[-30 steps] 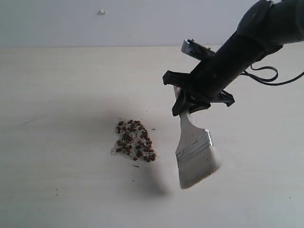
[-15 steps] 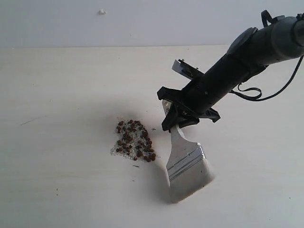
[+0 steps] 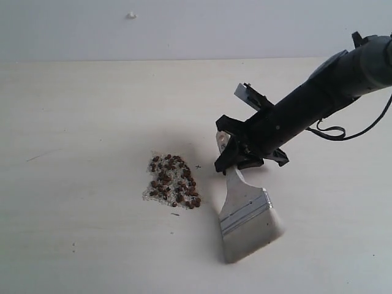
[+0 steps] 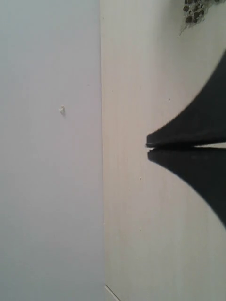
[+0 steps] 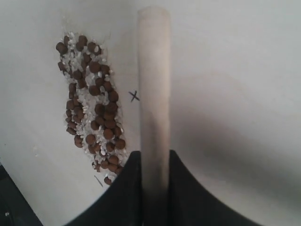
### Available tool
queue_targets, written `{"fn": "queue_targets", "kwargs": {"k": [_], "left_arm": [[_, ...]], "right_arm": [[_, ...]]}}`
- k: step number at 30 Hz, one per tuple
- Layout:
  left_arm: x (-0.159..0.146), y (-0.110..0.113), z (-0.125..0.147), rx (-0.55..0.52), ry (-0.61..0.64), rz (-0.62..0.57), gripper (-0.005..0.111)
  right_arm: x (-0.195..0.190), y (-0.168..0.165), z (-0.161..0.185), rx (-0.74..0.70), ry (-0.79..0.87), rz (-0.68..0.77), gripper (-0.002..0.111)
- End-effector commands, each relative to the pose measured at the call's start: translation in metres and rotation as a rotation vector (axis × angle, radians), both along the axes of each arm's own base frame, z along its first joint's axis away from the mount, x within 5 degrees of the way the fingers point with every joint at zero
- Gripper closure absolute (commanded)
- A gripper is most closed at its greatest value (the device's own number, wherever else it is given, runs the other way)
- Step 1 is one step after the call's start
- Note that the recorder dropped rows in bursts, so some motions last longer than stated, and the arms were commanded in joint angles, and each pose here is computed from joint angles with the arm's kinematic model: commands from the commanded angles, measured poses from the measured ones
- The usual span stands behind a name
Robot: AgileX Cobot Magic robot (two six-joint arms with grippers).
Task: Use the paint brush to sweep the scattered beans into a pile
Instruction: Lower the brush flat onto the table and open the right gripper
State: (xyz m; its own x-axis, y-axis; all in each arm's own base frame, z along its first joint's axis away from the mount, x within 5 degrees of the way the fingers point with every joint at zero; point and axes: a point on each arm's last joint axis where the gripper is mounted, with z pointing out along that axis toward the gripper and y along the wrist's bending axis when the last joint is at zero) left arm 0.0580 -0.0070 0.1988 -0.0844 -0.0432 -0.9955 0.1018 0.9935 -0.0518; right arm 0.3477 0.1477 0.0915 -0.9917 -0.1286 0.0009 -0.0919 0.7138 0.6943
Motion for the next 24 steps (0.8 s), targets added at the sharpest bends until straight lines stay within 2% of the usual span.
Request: {"fn": "queue_targets", "kwargs": {"k": [1, 8, 19, 24], "left_arm": [[0.000, 0.000, 0.001, -0.016, -0.006, -0.001, 0.107], [0.000, 0.000, 0.001, -0.016, -0.006, -0.001, 0.107], [0.000, 0.000, 0.001, -0.016, -0.006, -0.001, 0.107], [0.000, 0.000, 0.001, -0.016, -0.006, -0.001, 0.107]], "right_arm": [[0.002, -0.002, -0.011, -0.017, -0.009, -0.005, 0.108], [0.004, -0.003, -0.012, -0.030, -0.036, -0.010, 0.105], [0.010, -0.006, -0.015, -0.078, -0.102, -0.041, 0.075], [0.015, -0.009, -0.010, -0.110, -0.156, -0.057, 0.070]]}}
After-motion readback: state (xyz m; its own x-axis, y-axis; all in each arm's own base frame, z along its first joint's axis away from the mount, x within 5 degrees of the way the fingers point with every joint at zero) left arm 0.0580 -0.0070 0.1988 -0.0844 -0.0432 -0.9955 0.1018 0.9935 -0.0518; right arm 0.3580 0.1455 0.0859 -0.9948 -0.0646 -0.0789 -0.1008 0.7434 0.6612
